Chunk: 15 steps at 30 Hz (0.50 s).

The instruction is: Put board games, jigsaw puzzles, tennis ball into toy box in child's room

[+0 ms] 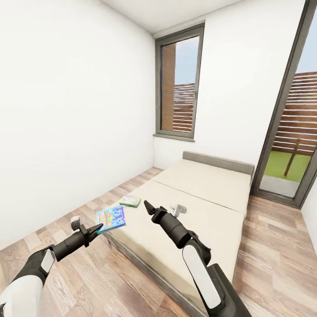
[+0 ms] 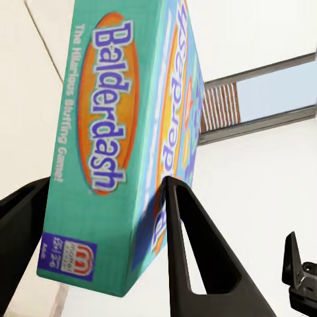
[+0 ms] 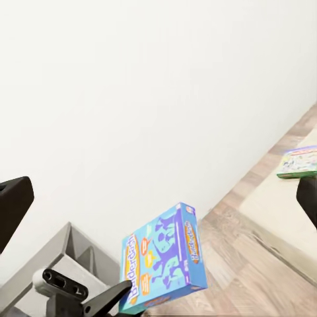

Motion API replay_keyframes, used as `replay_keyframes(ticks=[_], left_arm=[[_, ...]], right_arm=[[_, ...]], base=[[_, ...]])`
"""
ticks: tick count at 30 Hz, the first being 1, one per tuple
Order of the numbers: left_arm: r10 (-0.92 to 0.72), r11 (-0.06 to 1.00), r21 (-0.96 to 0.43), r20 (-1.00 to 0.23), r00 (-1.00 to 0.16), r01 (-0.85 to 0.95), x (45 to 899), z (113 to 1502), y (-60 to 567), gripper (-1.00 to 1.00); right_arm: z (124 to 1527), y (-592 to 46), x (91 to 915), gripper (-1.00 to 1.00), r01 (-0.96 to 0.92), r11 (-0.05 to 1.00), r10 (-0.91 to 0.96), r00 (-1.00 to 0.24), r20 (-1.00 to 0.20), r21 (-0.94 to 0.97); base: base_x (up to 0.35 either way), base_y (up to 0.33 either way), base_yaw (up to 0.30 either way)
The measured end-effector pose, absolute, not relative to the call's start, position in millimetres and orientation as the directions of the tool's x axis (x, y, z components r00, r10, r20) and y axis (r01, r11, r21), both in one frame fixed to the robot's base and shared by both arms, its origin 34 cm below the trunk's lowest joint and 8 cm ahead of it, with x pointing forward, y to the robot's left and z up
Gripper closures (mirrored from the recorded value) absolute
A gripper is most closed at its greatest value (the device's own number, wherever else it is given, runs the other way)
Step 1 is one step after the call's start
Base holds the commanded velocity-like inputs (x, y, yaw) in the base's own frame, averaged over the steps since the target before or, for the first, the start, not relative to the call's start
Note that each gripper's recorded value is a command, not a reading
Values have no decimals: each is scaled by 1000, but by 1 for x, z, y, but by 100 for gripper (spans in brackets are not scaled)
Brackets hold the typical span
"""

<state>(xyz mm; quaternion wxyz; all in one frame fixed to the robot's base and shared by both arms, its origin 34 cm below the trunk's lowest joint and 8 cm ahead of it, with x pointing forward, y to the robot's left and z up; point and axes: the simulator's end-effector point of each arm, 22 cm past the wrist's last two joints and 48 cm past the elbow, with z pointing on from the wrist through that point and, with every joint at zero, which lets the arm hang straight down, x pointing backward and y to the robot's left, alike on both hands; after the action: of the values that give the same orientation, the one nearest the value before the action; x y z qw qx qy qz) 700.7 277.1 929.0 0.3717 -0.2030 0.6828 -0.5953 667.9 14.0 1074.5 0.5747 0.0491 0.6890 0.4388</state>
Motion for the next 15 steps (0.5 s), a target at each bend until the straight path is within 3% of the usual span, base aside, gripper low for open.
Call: replay_keyframes(ticks=[4, 15], left_arm=[[-720, 208, -964, -267, -641, 167, 700, 936, 277, 100], [-722, 206, -964, -265, -640, 167, 699, 952, 277, 100]], right_arm=[[1082, 14, 667, -100, -440, 609, 573, -332, -749, 660], [1097, 14, 666, -100, -442, 609, 572, -331, -751, 659]], base=[[0, 0, 191], [0, 0, 25]])
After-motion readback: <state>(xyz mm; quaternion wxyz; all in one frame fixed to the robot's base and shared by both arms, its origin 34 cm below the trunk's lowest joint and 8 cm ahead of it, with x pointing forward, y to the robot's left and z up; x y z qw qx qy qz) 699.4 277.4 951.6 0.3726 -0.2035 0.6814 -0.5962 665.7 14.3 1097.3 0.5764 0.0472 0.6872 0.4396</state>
